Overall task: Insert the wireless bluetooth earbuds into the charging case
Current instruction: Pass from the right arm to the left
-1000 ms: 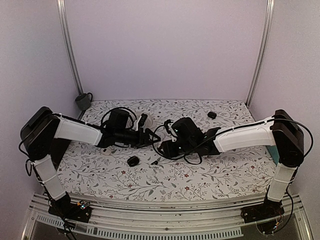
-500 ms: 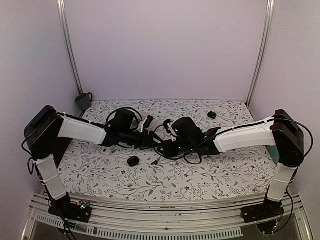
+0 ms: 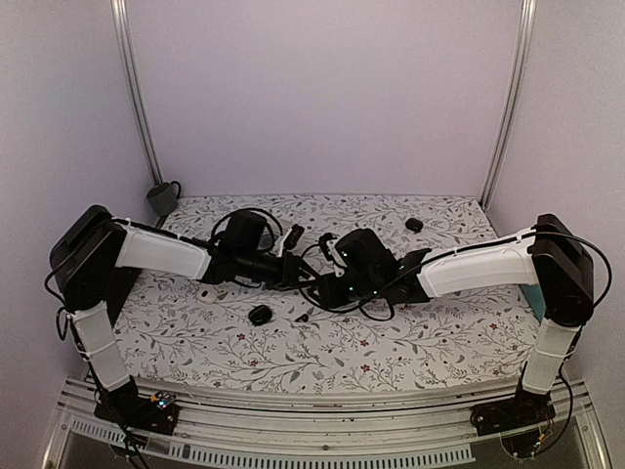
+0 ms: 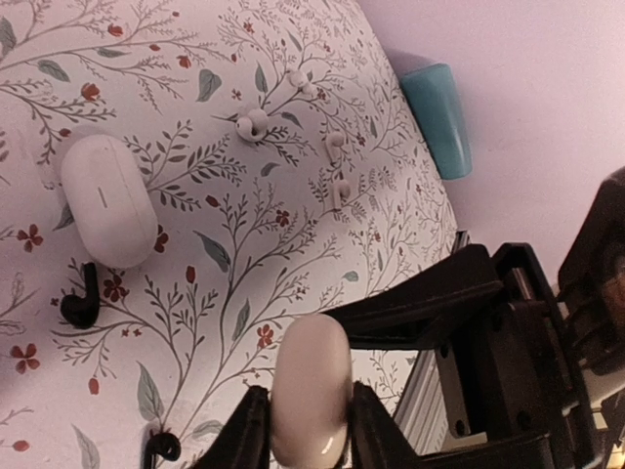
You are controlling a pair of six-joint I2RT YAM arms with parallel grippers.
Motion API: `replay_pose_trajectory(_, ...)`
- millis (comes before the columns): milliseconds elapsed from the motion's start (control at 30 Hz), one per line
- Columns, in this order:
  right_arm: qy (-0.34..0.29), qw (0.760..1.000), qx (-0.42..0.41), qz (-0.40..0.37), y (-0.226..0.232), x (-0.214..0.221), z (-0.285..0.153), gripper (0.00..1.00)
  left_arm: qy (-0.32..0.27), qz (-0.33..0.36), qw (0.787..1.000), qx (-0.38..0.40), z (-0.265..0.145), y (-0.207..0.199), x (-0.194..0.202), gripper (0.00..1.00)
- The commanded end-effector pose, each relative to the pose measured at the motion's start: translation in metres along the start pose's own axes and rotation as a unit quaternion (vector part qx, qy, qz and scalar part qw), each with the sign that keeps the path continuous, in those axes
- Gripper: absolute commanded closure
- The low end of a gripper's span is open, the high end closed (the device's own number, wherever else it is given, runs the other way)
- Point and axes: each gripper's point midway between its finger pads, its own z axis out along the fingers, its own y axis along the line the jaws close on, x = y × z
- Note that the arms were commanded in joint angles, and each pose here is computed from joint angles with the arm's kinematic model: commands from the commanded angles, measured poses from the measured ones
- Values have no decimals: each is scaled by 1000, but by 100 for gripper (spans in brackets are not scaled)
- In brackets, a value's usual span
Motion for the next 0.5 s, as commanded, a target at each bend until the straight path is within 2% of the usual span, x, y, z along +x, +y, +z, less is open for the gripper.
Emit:
replay_pose_trajectory(0,-38,999,-10,-2,8,-27,-8,52,11,12,1000,12,6,-7,1,77)
replay_pose_trajectory(100,-37,999,-12,-2,9,-27,-8,52,11,16,1000,14,5,-10,0,84)
replay_pose_trajectory(167,-37,999,-14,-3,10,-28,-9,48,10,20,1000,16,4,-11,-1,89)
replay_pose_trajectory(467,-34,999,-37,-4,10,-27,-23,16,-13,56,998,22,-7,-23,-24,98)
